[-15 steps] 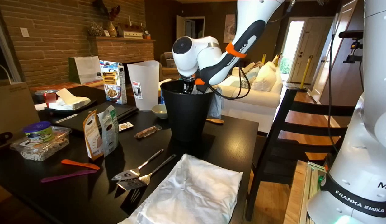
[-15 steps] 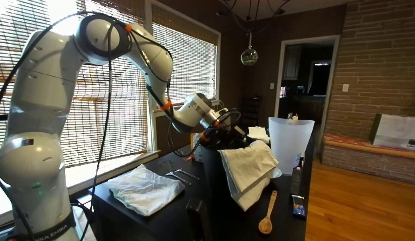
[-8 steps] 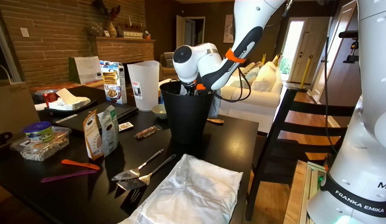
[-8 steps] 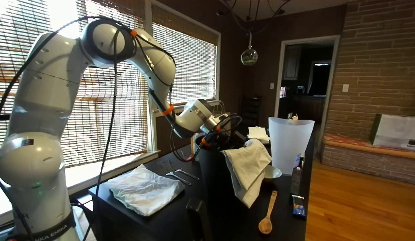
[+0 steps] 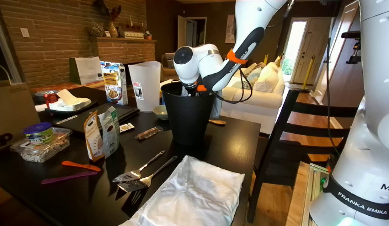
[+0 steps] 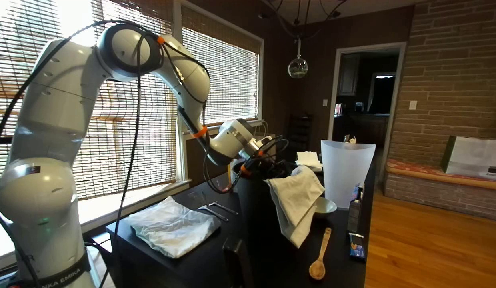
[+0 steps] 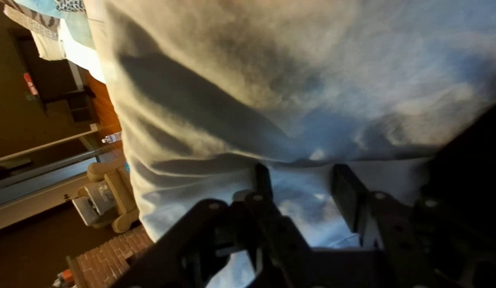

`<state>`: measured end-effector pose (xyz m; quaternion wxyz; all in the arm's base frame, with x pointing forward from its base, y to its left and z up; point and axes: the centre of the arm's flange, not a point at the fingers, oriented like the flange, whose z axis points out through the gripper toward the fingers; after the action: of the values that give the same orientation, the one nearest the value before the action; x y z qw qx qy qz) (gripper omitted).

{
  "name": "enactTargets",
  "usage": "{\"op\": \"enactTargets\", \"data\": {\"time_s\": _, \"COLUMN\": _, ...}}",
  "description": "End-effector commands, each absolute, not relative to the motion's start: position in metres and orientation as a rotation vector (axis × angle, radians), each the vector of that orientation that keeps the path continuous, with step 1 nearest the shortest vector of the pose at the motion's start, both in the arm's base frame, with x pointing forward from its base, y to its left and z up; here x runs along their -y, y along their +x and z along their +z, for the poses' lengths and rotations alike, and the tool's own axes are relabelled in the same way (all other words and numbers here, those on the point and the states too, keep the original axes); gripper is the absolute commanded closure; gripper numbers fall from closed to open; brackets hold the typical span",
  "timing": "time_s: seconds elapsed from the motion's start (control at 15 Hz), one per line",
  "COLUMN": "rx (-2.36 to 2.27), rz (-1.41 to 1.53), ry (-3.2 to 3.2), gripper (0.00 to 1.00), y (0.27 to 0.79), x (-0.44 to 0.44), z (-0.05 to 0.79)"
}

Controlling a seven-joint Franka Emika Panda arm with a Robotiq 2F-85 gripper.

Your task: Remove the white cloth from the bin and put it on the table.

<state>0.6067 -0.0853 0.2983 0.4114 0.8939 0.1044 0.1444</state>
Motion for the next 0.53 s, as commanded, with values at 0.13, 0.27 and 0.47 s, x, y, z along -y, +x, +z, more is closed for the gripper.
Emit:
{"op": "enactTargets", "data": {"time_s": 0.13, "rx": -0.250, "rz": 0.423, "ry": 2.244, "gripper": 0.98, "y": 0.612, "x": 0.083, "z": 0.313}}
{"op": "enactTargets", "data": {"time_s": 0.27, "rx": -0.238, "rz": 0.433, "ry": 2.248, "gripper": 1.00, "y": 0.615, "x": 0.084, "z": 0.322}}
{"op": "enactTargets", "data": {"time_s": 0.47, "rx": -0.201, "rz": 0.453, "ry": 2.264, "gripper": 1.00, "y": 0.620, "x": 0.086, "z": 0.342}}
